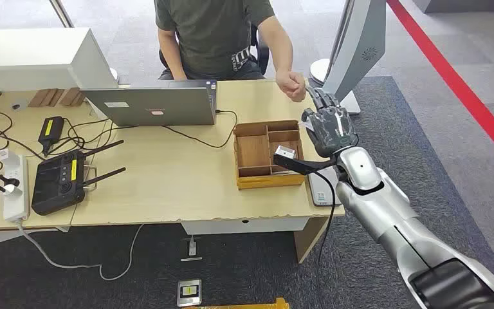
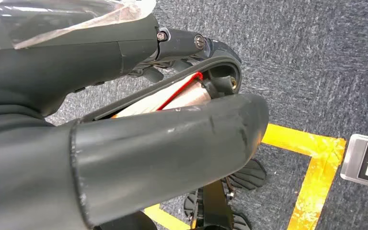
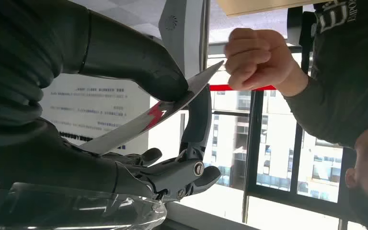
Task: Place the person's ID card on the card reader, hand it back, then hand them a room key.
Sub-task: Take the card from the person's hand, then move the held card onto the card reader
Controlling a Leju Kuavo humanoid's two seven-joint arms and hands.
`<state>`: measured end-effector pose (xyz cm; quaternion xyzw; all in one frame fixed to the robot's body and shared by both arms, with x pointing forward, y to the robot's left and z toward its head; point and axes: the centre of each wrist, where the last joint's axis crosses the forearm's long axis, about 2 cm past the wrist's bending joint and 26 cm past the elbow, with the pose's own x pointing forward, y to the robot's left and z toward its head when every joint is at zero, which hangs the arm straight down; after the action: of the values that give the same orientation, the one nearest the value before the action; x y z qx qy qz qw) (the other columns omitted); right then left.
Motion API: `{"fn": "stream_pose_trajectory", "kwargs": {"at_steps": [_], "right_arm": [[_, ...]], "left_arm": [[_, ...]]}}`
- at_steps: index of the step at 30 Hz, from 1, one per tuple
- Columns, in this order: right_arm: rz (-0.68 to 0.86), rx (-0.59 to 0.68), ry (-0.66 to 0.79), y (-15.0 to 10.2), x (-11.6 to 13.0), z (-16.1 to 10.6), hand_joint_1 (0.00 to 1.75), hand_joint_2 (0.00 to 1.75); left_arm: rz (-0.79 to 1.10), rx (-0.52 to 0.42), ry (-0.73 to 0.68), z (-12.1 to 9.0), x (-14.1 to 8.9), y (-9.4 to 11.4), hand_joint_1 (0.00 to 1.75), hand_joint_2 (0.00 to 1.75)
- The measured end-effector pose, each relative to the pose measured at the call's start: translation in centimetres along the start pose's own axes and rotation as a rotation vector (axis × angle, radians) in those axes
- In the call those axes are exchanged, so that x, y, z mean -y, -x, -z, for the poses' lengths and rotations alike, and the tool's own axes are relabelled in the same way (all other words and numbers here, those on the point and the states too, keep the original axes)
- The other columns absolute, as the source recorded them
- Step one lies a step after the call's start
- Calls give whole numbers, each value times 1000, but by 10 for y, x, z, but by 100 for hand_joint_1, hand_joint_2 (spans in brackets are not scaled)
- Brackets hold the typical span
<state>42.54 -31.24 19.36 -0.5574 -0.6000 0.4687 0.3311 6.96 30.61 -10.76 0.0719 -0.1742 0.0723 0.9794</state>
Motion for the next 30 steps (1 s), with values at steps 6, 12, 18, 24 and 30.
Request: {"fn": "stream_pose_trajectory", "kwargs": {"at_steps": [6, 12, 18, 24, 30], "right_arm": [[-9, -15, -24, 3, -3, -2, 175, 175], [-40, -45, -74, 20, -13, -11, 175, 175], [-47, -96, -172, 44, -34, -35, 175, 175], [-62, -131, -239, 58, -46, -51, 175, 175], [-84, -140, -287, 63, -56, -62, 175, 175]], "left_arm": [[-6, 0, 1, 0, 0, 0, 0, 0], [-21, -10, -1, 0, -1, 1, 0, 0], [-29, -30, -14, 0, -3, 1, 0, 0], [-34, -12, -16, 0, -5, 1, 0, 0], [-29, 11, -13, 0, -5, 1, 0, 0]]}}
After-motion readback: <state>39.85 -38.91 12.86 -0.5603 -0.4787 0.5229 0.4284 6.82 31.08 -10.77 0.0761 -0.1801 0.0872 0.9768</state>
